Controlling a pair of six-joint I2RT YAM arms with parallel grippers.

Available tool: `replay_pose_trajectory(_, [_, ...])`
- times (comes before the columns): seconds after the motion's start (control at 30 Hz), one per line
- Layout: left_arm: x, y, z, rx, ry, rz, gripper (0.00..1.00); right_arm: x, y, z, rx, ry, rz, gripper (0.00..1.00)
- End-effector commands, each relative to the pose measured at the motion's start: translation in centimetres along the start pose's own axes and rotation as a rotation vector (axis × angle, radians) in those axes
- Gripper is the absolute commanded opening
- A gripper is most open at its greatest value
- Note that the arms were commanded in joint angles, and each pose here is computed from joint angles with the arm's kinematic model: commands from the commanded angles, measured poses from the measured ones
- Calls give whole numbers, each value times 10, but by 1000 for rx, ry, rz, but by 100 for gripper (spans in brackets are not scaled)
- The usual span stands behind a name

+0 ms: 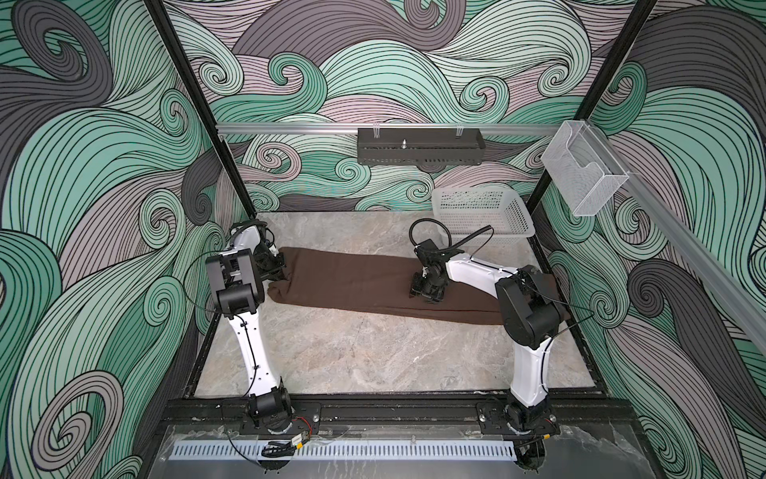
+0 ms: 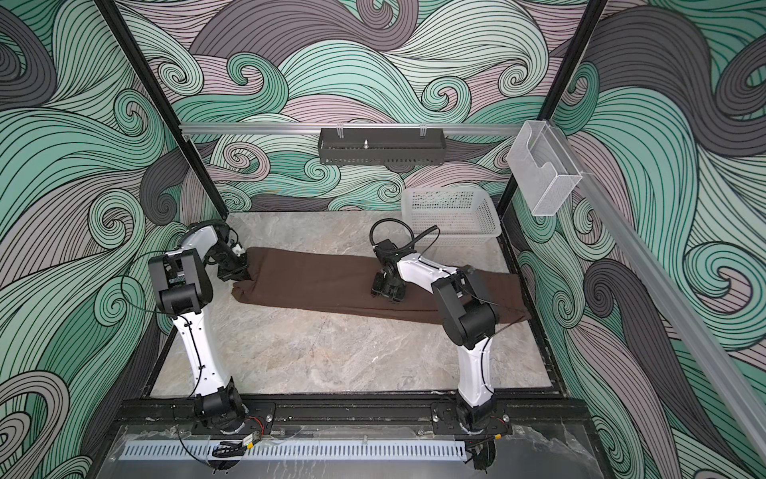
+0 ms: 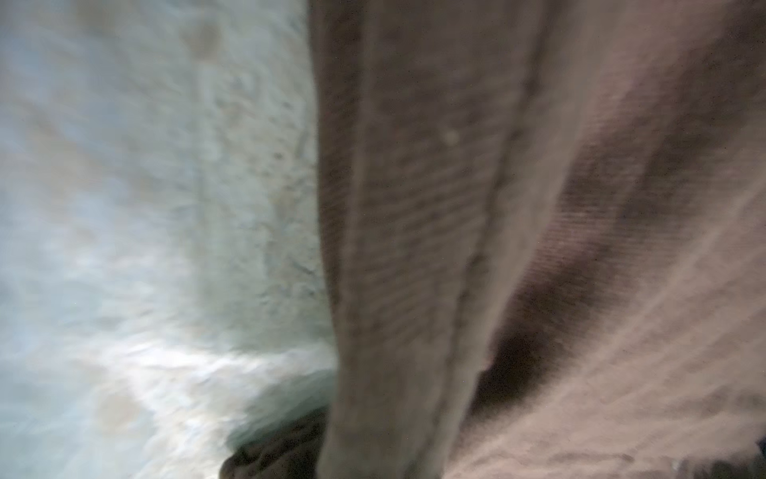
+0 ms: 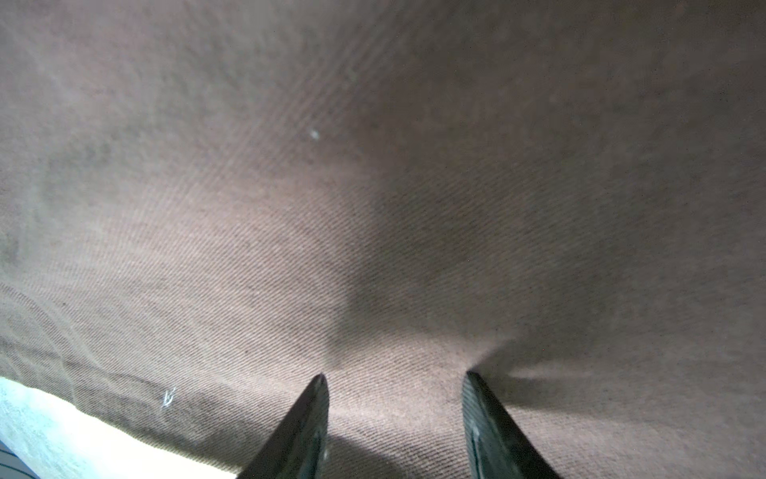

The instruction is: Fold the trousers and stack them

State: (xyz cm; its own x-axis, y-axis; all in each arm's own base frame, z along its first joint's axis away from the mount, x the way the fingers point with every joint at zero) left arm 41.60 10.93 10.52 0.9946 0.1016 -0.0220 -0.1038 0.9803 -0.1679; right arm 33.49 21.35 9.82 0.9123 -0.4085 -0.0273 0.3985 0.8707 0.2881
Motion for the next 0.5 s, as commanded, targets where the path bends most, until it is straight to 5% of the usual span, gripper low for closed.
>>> replay_pose_trajectory(0.0, [0, 14, 52, 152, -154, 46, 0, -3, 1, -3, -1, 13, 4, 53])
replay_pose_trajectory(0.2, [-6, 43, 88, 341, -205, 106, 0, -1, 8, 9, 19, -7, 16, 56])
replay_pose_trajectory(0.47, [-10, 68, 90, 502, -130, 142, 0, 1, 13, 27, 27, -39, 39, 57])
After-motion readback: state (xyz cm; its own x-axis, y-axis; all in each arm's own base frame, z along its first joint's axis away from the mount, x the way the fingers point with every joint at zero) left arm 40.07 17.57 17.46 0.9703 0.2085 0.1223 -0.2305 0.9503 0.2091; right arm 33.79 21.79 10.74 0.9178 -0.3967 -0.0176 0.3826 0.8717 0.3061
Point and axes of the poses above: each gripper's point midway between its finger pads, its own z axis back along the fingers, its own y axis along the line the jaws close on, x = y × z, the point moved 8 cm from there along z, back along the fingers, and after that the axes turned 13 degrees about -z, right-handed, at the moved point
